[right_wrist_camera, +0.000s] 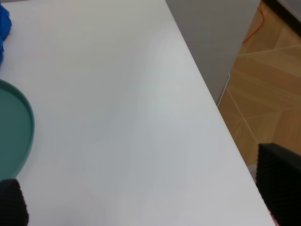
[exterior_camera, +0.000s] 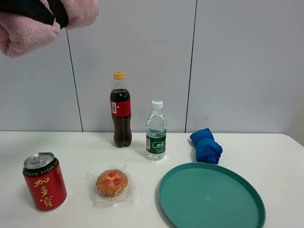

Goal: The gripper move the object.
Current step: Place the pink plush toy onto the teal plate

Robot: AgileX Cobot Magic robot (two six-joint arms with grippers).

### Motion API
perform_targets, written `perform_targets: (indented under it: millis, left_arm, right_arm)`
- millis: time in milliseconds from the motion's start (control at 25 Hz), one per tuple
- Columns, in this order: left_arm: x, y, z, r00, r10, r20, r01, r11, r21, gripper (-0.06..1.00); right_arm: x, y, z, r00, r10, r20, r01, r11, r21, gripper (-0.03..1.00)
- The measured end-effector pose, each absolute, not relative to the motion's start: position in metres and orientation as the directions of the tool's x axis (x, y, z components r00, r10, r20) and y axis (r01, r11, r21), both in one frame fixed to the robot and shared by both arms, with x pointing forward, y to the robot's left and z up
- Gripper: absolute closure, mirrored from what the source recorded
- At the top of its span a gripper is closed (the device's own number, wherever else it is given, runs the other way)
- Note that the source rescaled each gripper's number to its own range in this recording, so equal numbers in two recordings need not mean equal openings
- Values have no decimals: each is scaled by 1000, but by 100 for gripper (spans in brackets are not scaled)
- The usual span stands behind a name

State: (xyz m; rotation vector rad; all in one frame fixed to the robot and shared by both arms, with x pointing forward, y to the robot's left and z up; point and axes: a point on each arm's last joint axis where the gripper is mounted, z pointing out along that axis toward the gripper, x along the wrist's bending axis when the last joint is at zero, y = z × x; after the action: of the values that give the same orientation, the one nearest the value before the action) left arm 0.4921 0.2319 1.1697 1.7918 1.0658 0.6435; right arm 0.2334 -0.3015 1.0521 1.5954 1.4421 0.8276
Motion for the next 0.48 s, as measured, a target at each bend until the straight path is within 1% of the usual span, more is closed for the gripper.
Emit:
perform_targets:
  millis: [80,200,360,480]
  left_arm:
    - [483,224,1174,525,840,-134,424,-121,898,94]
    - [472,204,1178,593,762,-259,464,-61,884,94]
    - [457,170,1182,684,656,-320,465,-54,884,94]
    - [439,141,1185,754,571,-325,441,-73,895,94]
  right_arm:
    - [233,-302,1052,131,990,-50,457,-16,890,-3]
    - [233,-302,1052,131,990,-50,457,-16,890,-3]
    - [233,-302,1052,131,990,-50,457,-16,890,-3]
    - [233,-302,1052,131,990,-50,457,-16,890,-3]
